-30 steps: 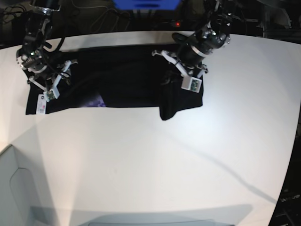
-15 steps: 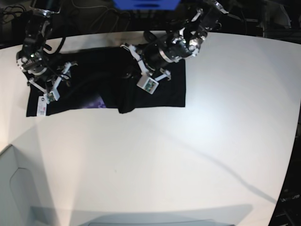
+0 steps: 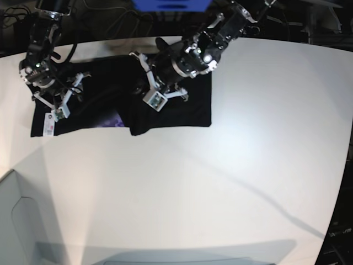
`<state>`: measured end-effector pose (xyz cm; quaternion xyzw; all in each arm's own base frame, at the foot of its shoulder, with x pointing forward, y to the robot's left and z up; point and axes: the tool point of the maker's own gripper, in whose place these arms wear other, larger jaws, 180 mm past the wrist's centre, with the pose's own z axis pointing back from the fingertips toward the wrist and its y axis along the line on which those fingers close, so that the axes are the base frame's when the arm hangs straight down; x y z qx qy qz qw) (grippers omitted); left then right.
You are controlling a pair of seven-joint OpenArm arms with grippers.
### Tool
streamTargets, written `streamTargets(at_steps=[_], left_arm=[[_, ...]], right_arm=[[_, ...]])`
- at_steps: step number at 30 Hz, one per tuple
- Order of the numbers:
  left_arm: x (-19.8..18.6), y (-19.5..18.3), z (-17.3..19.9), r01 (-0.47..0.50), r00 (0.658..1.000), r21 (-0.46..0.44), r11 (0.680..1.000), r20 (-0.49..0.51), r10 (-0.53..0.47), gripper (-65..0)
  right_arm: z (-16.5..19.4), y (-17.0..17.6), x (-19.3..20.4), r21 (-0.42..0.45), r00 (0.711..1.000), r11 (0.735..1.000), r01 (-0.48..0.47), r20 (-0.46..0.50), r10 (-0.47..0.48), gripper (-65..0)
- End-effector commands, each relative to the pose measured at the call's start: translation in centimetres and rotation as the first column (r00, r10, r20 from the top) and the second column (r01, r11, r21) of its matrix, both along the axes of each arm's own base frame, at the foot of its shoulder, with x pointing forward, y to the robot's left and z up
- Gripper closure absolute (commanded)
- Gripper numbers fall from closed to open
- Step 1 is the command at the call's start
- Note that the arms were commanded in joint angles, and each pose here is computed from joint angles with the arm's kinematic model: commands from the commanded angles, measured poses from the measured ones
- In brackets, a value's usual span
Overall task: Fold the T-shirt properly
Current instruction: 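Lift the strip end with the left gripper and fold it toward the right gripper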
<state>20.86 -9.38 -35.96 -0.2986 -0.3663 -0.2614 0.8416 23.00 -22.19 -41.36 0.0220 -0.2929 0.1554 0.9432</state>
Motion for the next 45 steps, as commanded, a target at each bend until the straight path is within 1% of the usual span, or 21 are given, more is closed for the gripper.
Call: streamTargets(at_steps=[1,4,10,16,21,22,24,26,30,32,33,34,36,39,40,42,44,45], left_arm=[[0.4,-0.9,1.4,0.012,0.999,-0.042,0.999,0.037,-0.01,0.0],[0.6,-1.4,1.7,0.031,0.998,-0.041,0.999,0.052,-0.029,0.0],[0.4,-2.9,0.4,0.088,0.995,-0.011,0.996,0.041,-0.088,0.0],[0.3,-4.2,-0.2,0.086,0.996,-0.023,0.996,0.012,-0.086,0.0],[1.0,-4.5,0.4,0.092,0.995,-0.024,0.995,0.028,-0.092,-0.9],[1.0,-4.7,0.5,0.092,0.995,-0.027,0.995,0.029,-0.091,-3.0],[1.1,-4.8,0.7,0.092,0.995,-0.032,0.995,0.032,-0.091,-9.7],[1.0,-4.9,0.9,0.092,0.995,-0.038,0.995,0.034,-0.091,-19.4],[1.1,-5.1,2.0,0.092,0.994,-0.064,0.994,0.057,-0.089,-35.5],[1.2,-5.3,3.1,0.094,0.993,-0.082,0.992,0.08,-0.088,-41.4],[1.3,-5.2,3.7,0.095,0.992,-0.092,0.991,0.093,-0.086,-43.0],[1.4,-5.1,4.5,0.095,0.99,-0.105,0.99,0.11,-0.083,-43.2],[1.9,-4.1,5.7,0.085,0.987,-0.11,0.99,0.147,-0.068,-43.2],[3.3,-0.9,7.0,0.021,0.982,-0.103,0.994,0.189,-0.001,-43.1],[3.9,0.4,7.3,-0.013,0.98,-0.102,0.995,0.199,0.034,-43.1],[5.3,4.5,7.0,-0.118,0.97,-0.07,0.991,0.207,0.13,-43.1],[6.4,9.0,6.0,-0.236,0.952,-0.025,0.972,0.197,0.236,-43.1],[6.8,10.8,5.6,-0.283,0.94,-0.011,0.959,0.195,0.28,-43.1]], right_arm=[[0.6,-0.1,0.5,-0.009,1.0,1.0,-0.017,0.022,0.017,-37.3],[0.6,-0.1,0.5,-0.009,1.0,1.0,-0.017,0.02,0.017,-37.3],[0.6,-0.2,0.5,-0.01,1.0,1.0,-0.017,0.02,0.017,-37.3],[0.6,-0.2,0.5,-0.01,1.0,1.0,-0.017,0.02,0.017,-37.3],[0.6,-0.1,0.4,-0.009,1.0,1.0,-0.017,0.019,0.017,-37.3],[0.6,-0.1,0.4,-0.009,1.0,1.0,-0.017,0.019,0.017,-37.3],[0.6,-0.1,0.4,-0.009,1.0,1.0,-0.017,0.019,0.017,-37.3],[0.6,-0.2,0.4,-0.01,1.0,1.0,-0.017,0.019,0.017,-37.3],[0.7,-0.2,0.5,-0.01,1.0,1.0,-0.013,0.024,0.013,-37.3],[0.9,-0.2,0.6,-0.01,0.999,1.0,-0.013,0.033,0.013,-37.3],[1.0,-0.2,0.7,-0.01,0.999,1.0,-0.013,0.036,0.013,-37.3],[1.2,-0.2,0.8,-0.011,0.999,1.0,-0.015,0.043,0.015,-37.3],[2.1,-0.2,1.2,-0.022,0.997,1.0,-0.02,0.069,0.022,-37.4],[4.0,0.1,2.1,-0.047,0.991,0.998,-0.033,0.125,0.038,-37.5],[4.6,0.1,2.3,-0.056,0.989,0.998,-0.036,0.141,0.044,-37.5],[6.0,0.3,2.8,-0.073,0.982,0.996,-0.045,0.179,0.057,-37.5],[6.5,0.0,2.9,-0.082,0.979,0.996,-0.037,0.195,0.053,-37.5],[6.7,-0.6,2.9,-0.087,0.98,0.996,-0.018,0.198,0.035,-37.6]])
